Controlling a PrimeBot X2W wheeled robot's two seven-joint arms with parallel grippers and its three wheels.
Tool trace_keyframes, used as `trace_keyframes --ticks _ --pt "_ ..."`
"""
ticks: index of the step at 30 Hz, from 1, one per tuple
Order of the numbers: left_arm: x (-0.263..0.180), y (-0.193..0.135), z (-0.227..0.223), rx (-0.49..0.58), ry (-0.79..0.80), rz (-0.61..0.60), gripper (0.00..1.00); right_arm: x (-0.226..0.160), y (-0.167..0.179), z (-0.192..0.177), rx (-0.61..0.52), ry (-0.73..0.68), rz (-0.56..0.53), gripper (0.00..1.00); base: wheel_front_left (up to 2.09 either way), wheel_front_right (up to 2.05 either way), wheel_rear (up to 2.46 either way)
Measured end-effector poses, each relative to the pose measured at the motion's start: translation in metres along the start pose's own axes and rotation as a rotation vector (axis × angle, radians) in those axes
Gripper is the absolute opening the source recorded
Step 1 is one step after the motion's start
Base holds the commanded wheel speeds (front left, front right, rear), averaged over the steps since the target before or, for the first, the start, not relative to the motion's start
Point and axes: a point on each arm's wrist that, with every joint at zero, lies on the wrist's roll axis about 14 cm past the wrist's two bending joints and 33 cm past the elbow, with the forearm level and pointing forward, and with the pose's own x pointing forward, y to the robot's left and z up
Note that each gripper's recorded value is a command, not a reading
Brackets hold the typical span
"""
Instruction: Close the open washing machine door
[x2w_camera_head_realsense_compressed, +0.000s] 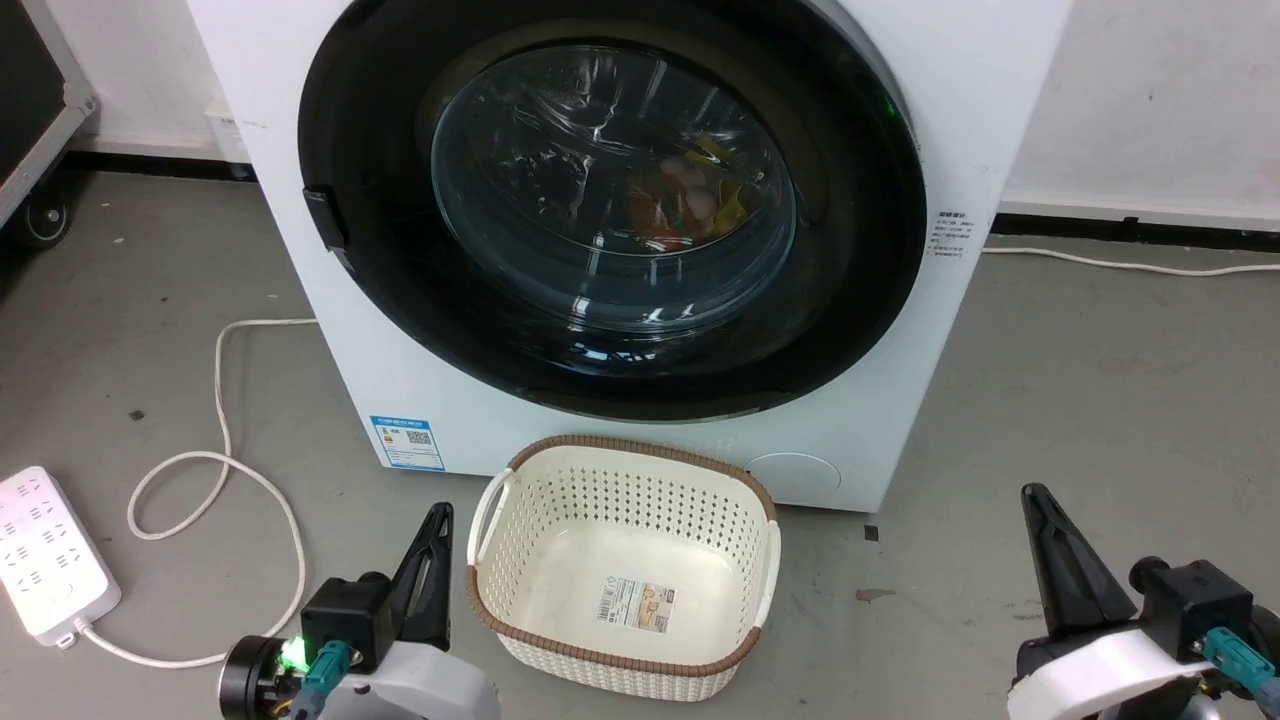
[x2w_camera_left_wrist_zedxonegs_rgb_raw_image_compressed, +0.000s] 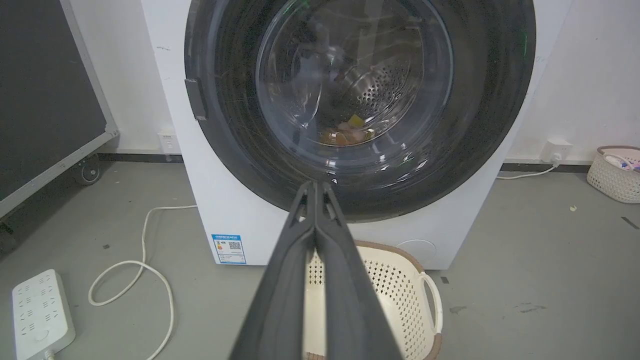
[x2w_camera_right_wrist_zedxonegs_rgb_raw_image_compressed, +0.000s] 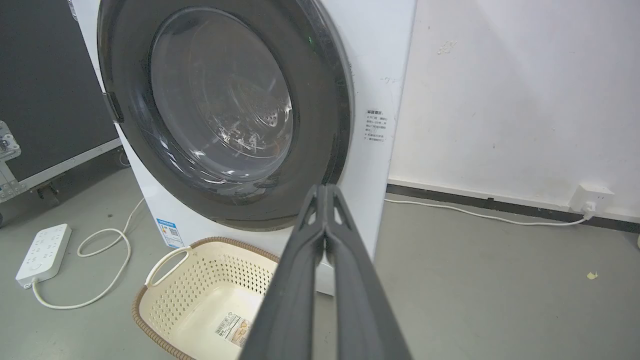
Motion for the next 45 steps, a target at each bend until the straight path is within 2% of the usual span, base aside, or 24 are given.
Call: trace_keyframes --ticks 45 --pt "0.001 0.013 0.006 0.041 0.033 0.052 0.0 0.003 0.011 -0.001 -0.026 0.053 0.036 0.0 0.0 0.0 0.0"
